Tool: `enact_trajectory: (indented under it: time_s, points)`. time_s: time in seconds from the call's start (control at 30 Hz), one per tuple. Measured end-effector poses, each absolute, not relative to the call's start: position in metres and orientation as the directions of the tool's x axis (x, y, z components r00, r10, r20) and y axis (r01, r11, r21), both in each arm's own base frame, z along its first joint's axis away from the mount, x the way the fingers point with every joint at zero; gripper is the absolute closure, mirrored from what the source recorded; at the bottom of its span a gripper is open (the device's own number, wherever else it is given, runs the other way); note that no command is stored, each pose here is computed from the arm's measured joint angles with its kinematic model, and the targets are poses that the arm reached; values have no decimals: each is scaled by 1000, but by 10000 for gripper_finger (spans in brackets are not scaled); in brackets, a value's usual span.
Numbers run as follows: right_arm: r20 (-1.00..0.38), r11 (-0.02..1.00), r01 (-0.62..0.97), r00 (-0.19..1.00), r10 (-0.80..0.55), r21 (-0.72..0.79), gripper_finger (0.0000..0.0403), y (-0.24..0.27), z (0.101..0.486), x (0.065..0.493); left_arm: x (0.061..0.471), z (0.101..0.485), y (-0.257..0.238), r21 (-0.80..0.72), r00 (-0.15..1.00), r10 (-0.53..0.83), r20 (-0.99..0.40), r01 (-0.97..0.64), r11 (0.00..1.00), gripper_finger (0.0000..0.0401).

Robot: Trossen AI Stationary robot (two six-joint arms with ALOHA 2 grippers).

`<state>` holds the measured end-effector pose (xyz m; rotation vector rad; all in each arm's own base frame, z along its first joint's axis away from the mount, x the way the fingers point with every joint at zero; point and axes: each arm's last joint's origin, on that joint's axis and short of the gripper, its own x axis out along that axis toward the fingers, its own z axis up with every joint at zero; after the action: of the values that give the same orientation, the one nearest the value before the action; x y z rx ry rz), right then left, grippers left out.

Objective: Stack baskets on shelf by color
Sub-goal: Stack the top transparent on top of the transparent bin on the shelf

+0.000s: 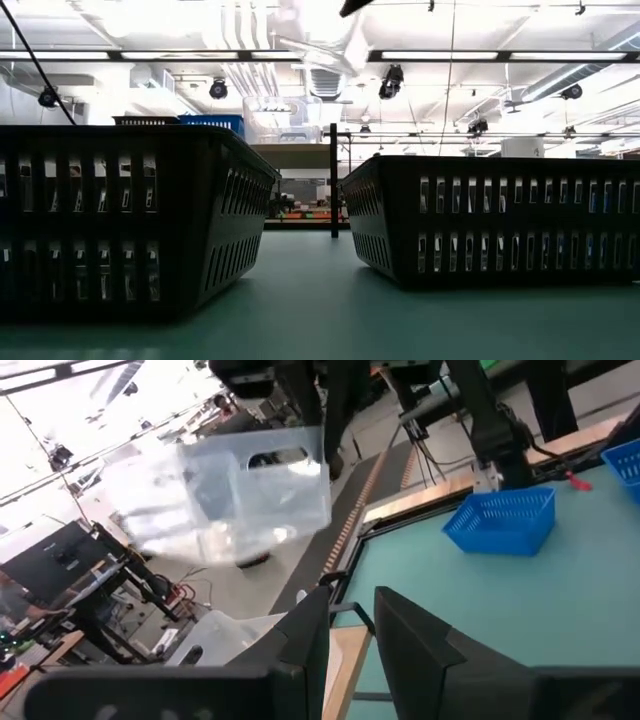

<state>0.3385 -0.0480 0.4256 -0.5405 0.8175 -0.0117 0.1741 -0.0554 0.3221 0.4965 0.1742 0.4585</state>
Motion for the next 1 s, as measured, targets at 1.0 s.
enact_trajectory:
  time_s: [1.0]
  points:
    - [-758, 841, -361, 646, -87, -404, 392, -121, 394, 393, 172, 322, -56, 497, 889, 455, -50, -373, 784, 334]
